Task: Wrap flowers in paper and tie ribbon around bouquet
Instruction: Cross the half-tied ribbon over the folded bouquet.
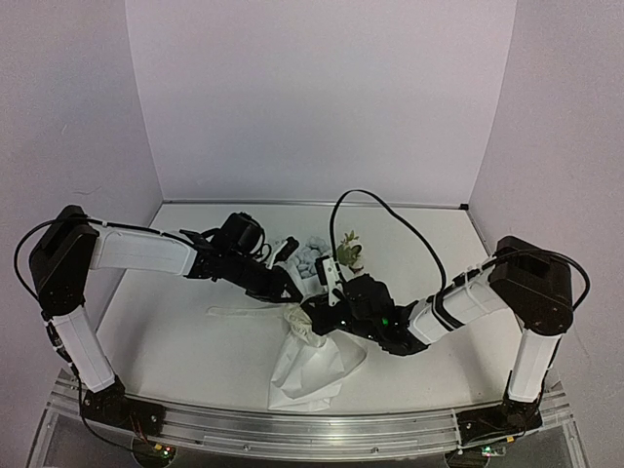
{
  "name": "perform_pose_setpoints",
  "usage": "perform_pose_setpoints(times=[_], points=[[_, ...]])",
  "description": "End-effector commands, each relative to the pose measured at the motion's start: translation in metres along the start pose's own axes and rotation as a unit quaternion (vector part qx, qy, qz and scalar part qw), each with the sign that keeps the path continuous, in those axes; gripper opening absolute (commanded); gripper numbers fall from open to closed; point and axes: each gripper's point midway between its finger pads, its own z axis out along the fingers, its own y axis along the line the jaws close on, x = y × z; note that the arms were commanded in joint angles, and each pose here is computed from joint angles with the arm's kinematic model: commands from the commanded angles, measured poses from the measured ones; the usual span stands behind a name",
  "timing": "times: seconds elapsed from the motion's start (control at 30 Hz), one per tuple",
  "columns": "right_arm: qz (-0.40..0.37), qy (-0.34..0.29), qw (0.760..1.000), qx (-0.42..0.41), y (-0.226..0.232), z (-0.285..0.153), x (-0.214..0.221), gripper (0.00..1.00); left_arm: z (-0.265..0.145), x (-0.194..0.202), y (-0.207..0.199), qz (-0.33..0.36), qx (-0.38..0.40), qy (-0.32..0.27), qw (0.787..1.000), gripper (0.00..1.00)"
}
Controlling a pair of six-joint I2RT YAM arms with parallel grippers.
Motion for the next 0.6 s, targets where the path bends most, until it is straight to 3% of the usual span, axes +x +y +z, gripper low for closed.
perform_pose_setpoints(times=[0.0,0.1,0.57], points=[[0.008,-0.025,0.999,-0.022,0.013,-0.009,-0.021,0.01,-0.006,-0.027,-0.018,0.023,0.022,-0.036,0.999,0.06],[0.011,-0.024,1.000,-0.017,0.011,-0.012,-0.021,0.04,-0.006,-0.026,-0.018,0.023,0.021,-0.037,0.999,0.00],[0.023,-0.004,1.000,0.016,0.000,-0.034,-0.021,0.26,-0.015,-0.030,-0.023,0.032,0.025,-0.063,0.997,0.00]])
